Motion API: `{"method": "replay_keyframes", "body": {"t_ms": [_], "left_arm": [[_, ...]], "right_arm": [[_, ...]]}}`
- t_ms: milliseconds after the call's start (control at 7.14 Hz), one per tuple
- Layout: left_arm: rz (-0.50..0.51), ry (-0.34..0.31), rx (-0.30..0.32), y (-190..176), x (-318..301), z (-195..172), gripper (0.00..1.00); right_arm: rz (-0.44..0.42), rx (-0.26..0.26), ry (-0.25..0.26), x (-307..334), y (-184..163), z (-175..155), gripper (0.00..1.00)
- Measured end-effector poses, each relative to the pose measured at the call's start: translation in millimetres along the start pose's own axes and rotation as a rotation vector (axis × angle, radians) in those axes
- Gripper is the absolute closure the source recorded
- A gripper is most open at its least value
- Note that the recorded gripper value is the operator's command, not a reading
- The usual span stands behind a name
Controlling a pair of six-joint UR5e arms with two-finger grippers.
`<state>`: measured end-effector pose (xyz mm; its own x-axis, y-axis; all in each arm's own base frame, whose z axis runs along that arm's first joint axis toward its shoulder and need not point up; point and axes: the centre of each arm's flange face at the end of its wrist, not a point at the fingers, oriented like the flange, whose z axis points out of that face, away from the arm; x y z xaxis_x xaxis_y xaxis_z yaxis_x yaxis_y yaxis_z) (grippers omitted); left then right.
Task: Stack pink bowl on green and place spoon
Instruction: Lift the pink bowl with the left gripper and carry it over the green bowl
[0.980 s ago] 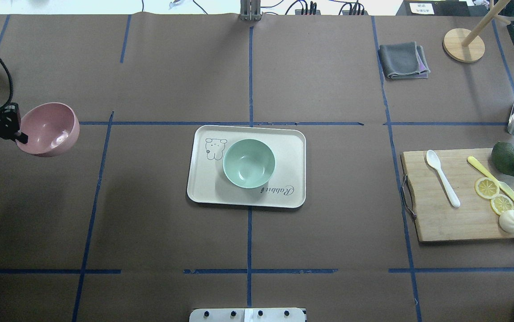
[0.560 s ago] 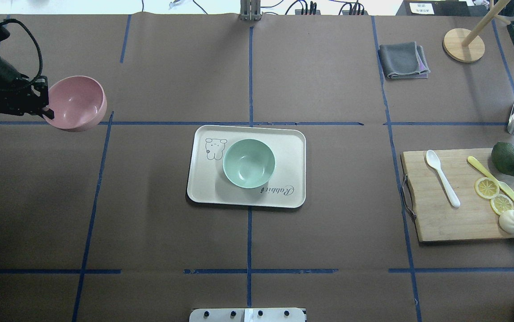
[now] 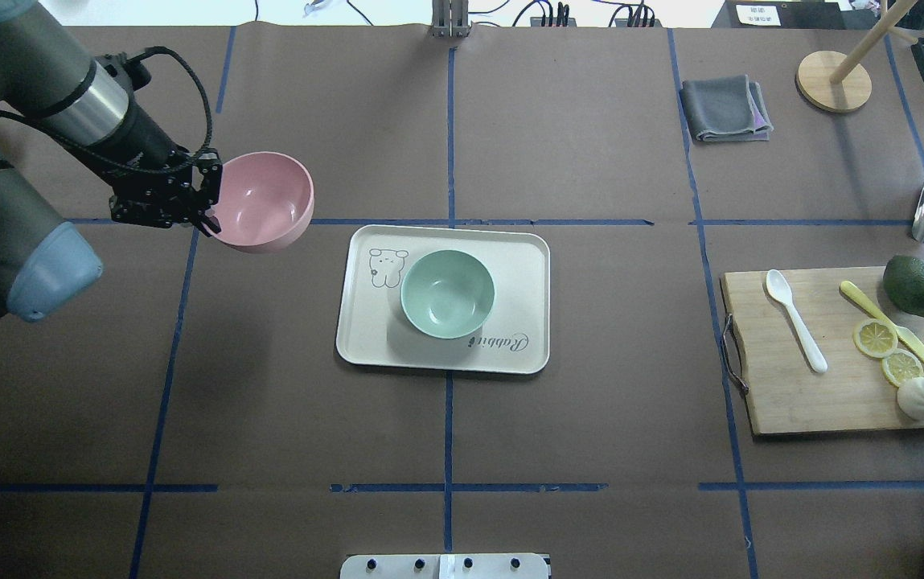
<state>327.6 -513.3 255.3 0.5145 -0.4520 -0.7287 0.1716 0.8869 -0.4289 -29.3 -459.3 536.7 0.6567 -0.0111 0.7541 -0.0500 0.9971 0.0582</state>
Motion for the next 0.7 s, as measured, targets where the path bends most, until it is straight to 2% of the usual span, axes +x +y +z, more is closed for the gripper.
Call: {"method": "replay_keyframes", "body": {"t_ms": [280,700], "left_arm": [[-0.017,-0.01,-0.002,43,41,23,1.0],[-0.021,-0.002,0.0,98,89,56,1.0]], "right_arm": [[0.037,0.021,-0.023,-33,0,12,0.0],[0.062,0.024,-0.048,-51,3,21,0.0]]}}
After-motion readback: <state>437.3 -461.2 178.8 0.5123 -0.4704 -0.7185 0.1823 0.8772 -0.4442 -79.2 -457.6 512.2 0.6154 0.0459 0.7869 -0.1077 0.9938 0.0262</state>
